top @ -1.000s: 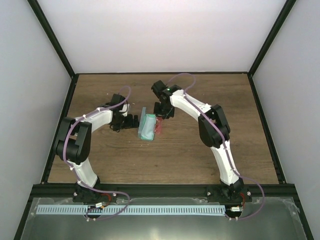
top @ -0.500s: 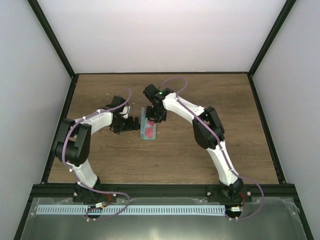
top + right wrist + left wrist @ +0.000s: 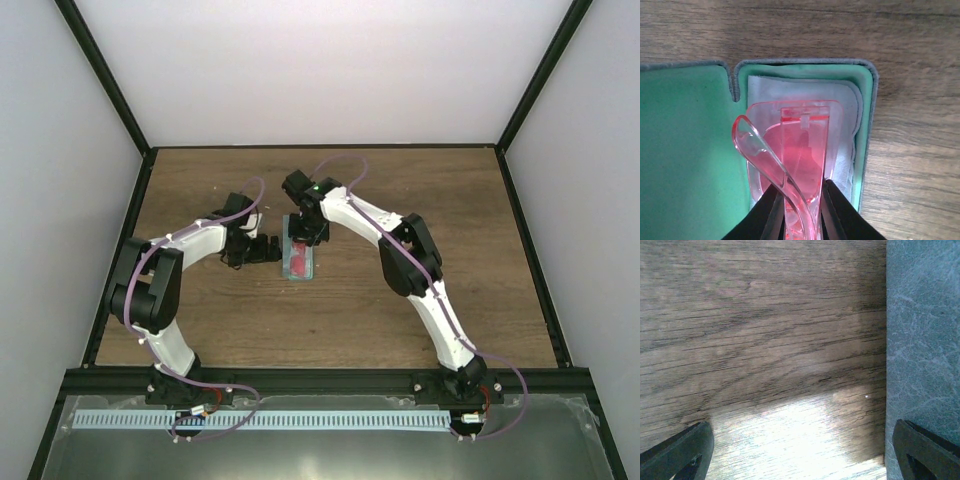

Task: Organize the sunglasses
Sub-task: Place the sunglasses in the sunglasses case.

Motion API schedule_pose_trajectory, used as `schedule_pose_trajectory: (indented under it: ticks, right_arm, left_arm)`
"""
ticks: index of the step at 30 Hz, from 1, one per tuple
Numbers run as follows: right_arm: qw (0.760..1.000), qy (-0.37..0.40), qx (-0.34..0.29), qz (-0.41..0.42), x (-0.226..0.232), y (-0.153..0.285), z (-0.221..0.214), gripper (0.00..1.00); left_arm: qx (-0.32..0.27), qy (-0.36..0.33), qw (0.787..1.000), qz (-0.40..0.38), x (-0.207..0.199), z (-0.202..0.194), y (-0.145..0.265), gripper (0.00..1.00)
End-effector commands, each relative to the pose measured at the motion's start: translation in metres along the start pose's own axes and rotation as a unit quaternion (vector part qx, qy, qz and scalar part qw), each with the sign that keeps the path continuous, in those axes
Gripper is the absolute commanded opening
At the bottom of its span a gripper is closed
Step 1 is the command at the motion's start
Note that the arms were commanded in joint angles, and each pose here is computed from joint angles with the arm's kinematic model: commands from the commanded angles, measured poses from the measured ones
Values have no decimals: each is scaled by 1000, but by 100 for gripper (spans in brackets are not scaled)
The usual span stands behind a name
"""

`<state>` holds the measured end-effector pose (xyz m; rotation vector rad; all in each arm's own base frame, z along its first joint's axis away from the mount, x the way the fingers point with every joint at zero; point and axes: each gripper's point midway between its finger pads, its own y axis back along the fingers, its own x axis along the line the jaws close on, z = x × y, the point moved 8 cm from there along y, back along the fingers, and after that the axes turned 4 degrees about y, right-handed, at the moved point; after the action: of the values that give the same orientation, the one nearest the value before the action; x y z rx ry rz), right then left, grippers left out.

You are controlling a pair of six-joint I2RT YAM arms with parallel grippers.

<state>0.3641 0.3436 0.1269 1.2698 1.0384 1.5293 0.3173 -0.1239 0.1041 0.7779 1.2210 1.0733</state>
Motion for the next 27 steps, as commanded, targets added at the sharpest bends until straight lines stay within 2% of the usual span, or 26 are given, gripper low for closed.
schedule_pose_trajectory:
  ticks: [1, 17, 23, 27]
  right_arm:
    - [999, 40, -24, -22, 5, 4, 5, 9]
    - [996, 76, -27, -26, 4, -6, 9, 11]
    - [996, 78, -27, -30, 4, -10, 9, 21]
    - [995, 79, -47, -27, 6, 6, 13, 27]
  left_arm:
    - [12, -6, 1000, 2, 0, -5, -1, 100]
    - [14, -6, 1000, 13, 1, -4, -1, 100]
    - [16, -5, 1000, 19, 2, -5, -2, 100]
    - [18, -4, 1000, 19, 3, -6, -3, 100]
